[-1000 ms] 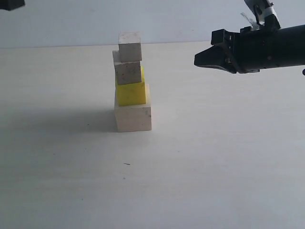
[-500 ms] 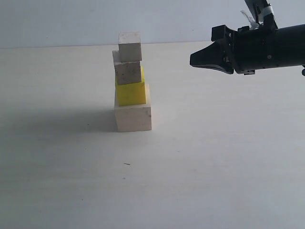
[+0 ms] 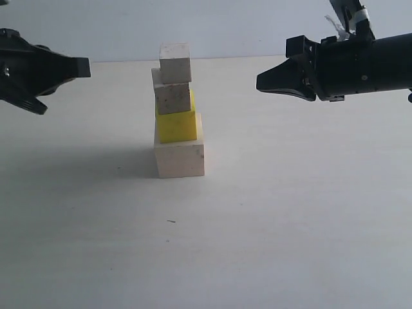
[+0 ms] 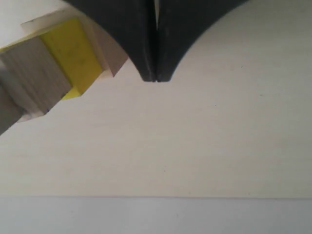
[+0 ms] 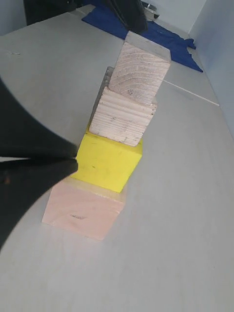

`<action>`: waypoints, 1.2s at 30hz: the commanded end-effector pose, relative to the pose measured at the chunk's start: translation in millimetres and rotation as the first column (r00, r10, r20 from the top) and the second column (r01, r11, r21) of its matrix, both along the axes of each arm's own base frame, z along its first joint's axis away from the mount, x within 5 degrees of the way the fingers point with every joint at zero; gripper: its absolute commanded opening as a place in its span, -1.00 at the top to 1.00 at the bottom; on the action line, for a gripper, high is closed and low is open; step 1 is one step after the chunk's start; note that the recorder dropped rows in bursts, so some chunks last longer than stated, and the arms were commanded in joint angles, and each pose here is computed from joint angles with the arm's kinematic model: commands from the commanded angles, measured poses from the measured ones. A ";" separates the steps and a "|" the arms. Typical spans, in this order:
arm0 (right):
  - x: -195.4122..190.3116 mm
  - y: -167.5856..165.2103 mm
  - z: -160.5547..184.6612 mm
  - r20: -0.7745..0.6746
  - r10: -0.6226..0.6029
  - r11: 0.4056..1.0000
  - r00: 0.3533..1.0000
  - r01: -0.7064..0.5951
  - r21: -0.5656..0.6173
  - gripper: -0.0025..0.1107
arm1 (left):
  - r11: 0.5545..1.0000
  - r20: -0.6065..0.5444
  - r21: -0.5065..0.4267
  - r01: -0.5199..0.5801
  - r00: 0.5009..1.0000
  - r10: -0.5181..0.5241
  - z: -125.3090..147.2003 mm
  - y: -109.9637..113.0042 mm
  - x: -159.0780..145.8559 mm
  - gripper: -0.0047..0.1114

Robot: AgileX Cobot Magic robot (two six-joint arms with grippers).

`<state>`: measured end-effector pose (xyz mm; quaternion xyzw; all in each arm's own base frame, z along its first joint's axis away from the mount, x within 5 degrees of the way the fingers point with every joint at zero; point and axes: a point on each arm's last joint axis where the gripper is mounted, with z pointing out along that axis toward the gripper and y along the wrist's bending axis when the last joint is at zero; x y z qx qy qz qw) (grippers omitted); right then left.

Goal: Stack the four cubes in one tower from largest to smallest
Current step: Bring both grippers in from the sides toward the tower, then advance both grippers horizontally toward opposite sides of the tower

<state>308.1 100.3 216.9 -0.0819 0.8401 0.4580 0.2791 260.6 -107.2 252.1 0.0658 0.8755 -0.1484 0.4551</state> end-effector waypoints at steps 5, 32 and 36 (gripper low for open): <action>-0.1 2.3 1.9 0.003 0.018 1.000 1.000 -0.018 0.011 0.96 | 0.999 -0.096 0.032 0.004 0.995 -0.001 -26.5 -5.3 7.5 0.92; 3.4 6.3 -18.1 -0.051 0.024 0.999 0.998 -0.025 -0.033 0.96 | 0.981 0.212 0.069 0.183 0.958 -0.194 32.8 -24.1 -24.9 0.92; 3.1 6.5 -17.9 -0.052 0.027 0.999 0.998 -0.029 -0.030 0.96 | 0.986 0.437 -0.040 0.164 0.890 -0.130 59.3 -12.6 -42.5 0.92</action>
